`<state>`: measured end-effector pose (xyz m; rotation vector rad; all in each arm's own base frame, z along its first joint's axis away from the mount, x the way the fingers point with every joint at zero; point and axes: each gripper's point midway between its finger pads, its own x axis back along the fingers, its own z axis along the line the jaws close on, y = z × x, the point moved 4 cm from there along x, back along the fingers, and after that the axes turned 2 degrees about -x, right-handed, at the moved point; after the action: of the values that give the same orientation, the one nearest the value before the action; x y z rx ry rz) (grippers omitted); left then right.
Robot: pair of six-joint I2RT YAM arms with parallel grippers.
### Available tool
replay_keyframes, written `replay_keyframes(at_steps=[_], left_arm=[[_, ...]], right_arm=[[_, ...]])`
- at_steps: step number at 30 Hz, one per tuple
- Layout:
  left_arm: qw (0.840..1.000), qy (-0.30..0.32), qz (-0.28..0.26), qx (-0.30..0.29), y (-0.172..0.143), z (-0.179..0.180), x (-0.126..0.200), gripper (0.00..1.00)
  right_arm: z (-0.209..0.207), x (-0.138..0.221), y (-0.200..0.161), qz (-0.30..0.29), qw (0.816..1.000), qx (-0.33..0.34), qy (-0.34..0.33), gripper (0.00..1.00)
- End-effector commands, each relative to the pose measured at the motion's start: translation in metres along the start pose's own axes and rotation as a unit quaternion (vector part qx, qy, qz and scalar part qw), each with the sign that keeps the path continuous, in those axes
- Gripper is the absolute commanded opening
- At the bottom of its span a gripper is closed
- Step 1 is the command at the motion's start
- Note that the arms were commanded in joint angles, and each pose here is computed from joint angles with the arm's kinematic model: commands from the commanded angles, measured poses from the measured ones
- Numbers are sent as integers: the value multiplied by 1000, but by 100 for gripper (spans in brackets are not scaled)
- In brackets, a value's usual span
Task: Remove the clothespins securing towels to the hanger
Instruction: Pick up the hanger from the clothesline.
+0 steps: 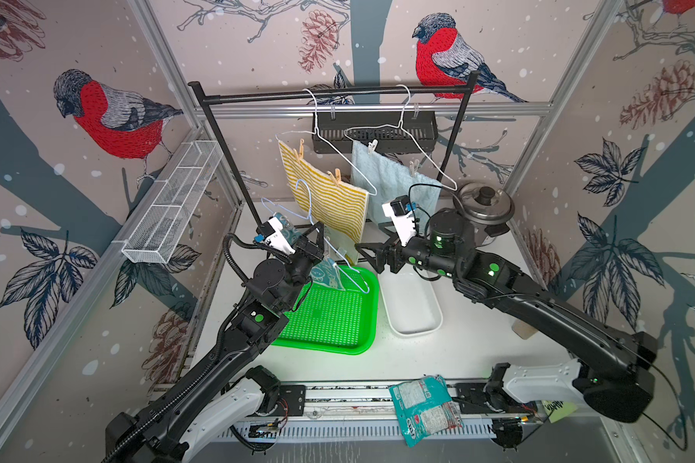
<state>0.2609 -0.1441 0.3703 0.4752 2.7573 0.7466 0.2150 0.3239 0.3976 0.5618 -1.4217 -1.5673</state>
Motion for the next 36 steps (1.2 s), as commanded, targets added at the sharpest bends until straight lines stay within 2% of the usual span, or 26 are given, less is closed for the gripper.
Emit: replay_keyframes(at_steps=[1,6,14,20,25,31,34,35,36], left_arm=[[999,-27,-31,27,10,-10,0,0],[999,-29,-28,29,10,-12,1,0],[999,-26,-20,34,6,-10,1,0],[999,-27,-17,35,5,-10,1,0],[999,-25,-15,34,4,-9,1,0],[1000,-13,-7,18,2,-6,1,0],[1000,-16,-4,8,2,-7,2,0],[1000,-18,-1,-2,1,-9,1,3],[1000,-14,3,-14,1,-9,1,12]], right_arm=[[10,-12,-5,16,1000,8,19,92],[19,-37,-14,42,999,12,31,89],[24,-63,-21,77,996,22,29,75],[26,-76,-29,99,994,24,31,57],[28,-82,-31,105,994,23,34,37],[29,-81,-27,102,994,21,33,8],[26,-78,-25,100,994,27,25,3],[26,-76,-25,99,994,30,23,3],[26,-75,-24,97,995,31,23,2]])
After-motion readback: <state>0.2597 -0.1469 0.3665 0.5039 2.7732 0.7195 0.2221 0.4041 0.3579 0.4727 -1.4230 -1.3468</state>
